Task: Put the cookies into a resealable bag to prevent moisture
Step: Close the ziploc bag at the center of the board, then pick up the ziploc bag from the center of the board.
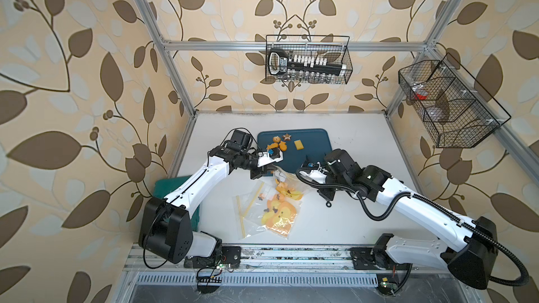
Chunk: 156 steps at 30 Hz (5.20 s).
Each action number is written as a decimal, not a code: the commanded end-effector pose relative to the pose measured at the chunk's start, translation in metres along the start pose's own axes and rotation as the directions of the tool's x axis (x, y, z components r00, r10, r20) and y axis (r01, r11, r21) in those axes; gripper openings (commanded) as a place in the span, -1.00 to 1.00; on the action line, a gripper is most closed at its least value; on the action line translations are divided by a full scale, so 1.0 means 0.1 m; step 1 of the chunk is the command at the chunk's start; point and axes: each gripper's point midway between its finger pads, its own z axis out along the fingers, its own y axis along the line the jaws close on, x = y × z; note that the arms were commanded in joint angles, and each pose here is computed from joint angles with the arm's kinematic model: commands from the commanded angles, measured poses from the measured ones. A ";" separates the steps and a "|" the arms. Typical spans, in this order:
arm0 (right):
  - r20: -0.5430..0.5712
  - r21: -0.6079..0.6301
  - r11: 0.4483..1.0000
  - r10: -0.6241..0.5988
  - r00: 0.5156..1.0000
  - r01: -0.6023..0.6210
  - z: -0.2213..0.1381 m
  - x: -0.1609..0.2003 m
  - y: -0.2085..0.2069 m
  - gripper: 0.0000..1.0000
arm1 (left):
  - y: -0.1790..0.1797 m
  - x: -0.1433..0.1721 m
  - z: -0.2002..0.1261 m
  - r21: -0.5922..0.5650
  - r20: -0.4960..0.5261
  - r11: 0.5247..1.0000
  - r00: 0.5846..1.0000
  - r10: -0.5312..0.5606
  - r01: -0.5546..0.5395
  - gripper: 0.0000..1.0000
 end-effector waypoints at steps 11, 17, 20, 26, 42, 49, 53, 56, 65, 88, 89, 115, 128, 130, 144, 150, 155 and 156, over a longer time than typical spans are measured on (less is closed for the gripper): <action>0.053 0.040 0.997 -0.065 0.996 0.063 0.09 -0.33 -0.04 -0.10 | -0.04 -0.21 -0.09 0.047 0.079 0.998 0.996 0.037 -0.041 -1.00; 0.094 0.029 0.997 -0.074 0.993 0.071 0.07 -0.45 -0.03 -0.12 | -0.06 -0.23 -0.10 0.053 0.087 0.998 0.995 0.041 -0.046 -1.00; 0.091 0.019 0.997 -0.080 0.993 0.079 0.10 -0.49 -0.01 -1.00 | -0.07 -0.23 -0.10 0.064 0.089 0.997 0.995 0.036 -0.042 -1.00; 0.134 -0.006 0.995 -0.095 0.986 0.096 0.14 -0.63 0.04 -0.99 | -0.08 -0.25 -0.11 0.069 0.093 0.997 0.995 0.033 -0.039 -1.00; 0.230 -0.064 0.992 -0.088 0.969 0.106 0.26 -0.88 0.17 -1.00 | -0.04 -0.25 -0.08 0.079 0.088 0.997 0.996 -0.002 -0.005 -1.00; 0.262 -0.036 0.996 -0.068 0.963 0.080 0.33 -0.95 0.10 -0.32 | -0.04 -0.27 -0.09 0.084 0.093 0.996 0.996 -0.006 -0.002 -1.00; 0.258 -0.022 0.997 -0.066 0.964 0.074 0.32 -0.90 0.09 -1.00 | -0.03 -0.25 -0.09 0.079 0.084 0.997 0.996 -0.010 0.003 -1.00; 0.223 0.009 0.998 -0.060 0.973 0.060 0.30 -0.75 0.04 -0.38 | 0.00 -0.23 -0.09 0.066 0.071 0.998 0.997 -0.016 0.011 -1.00; 0.163 0.043 0.999 0.005 0.987 -0.012 0.14 -0.36 -0.08 -0.91 | 0.03 -0.20 -0.09 0.059 0.063 0.998 0.998 -0.026 0.023 -1.00; 0.175 0.043 0.996 0.064 0.982 -0.072 0.05 -0.18 -0.15 -1.00 | -0.20 -0.44 0.17 0.229 0.154 0.972 0.984 -0.092 0.055 0.34; 0.177 0.042 0.997 0.064 0.982 -0.072 0.05 -0.18 -0.14 -1.00 | -0.22 -0.44 0.23 0.228 0.137 0.972 0.987 -0.082 0.049 0.32; 0.181 0.075 0.993 0.076 0.981 -0.091 0.01 -0.12 -0.20 -1.00 | -0.16 -0.45 0.34 0.124 0.080 0.992 0.997 -0.005 -0.005 -1.00; 0.164 0.107 0.987 0.098 0.982 -0.116 -0.02 -0.03 -0.31 -1.00 | 0.01 -0.36 0.22 0.105 0.117 0.993 0.991 -0.065 0.053 -0.65; 0.163 0.109 0.987 0.100 0.982 -0.118 -0.02 -0.03 -0.32 -1.00 | 0.02 -0.33 0.20 0.108 0.113 0.992 0.991 -0.072 0.059 -0.77; 0.157 0.121 0.983 0.116 0.981 -0.135 0.01 0.02 -0.36 -1.00 | 0.09 -0.27 0.09 0.101 0.138 0.992 0.987 -0.088 0.074 -0.92; 0.231 0.179 0.957 0.184 0.955 -0.228 -0.16 -0.12 -0.51 -1.00 | 0.26 -0.31 0.05 0.020 0.159 0.991 0.978 -0.133 0.131 -0.24; 0.384 0.293 0.856 0.303 0.872 -0.426 -0.69 -0.39 -0.84 -1.00 | 0.72 -0.35 -0.04 -0.124 0.189 0.936 0.934 -0.303 0.329 0.86; 0.401 0.338 0.816 0.326 0.856 -0.468 -0.82 -0.39 -0.94 -1.00 | 0.84 -0.34 -0.05 -0.161 0.200 0.910 0.916 -0.348 0.381 0.98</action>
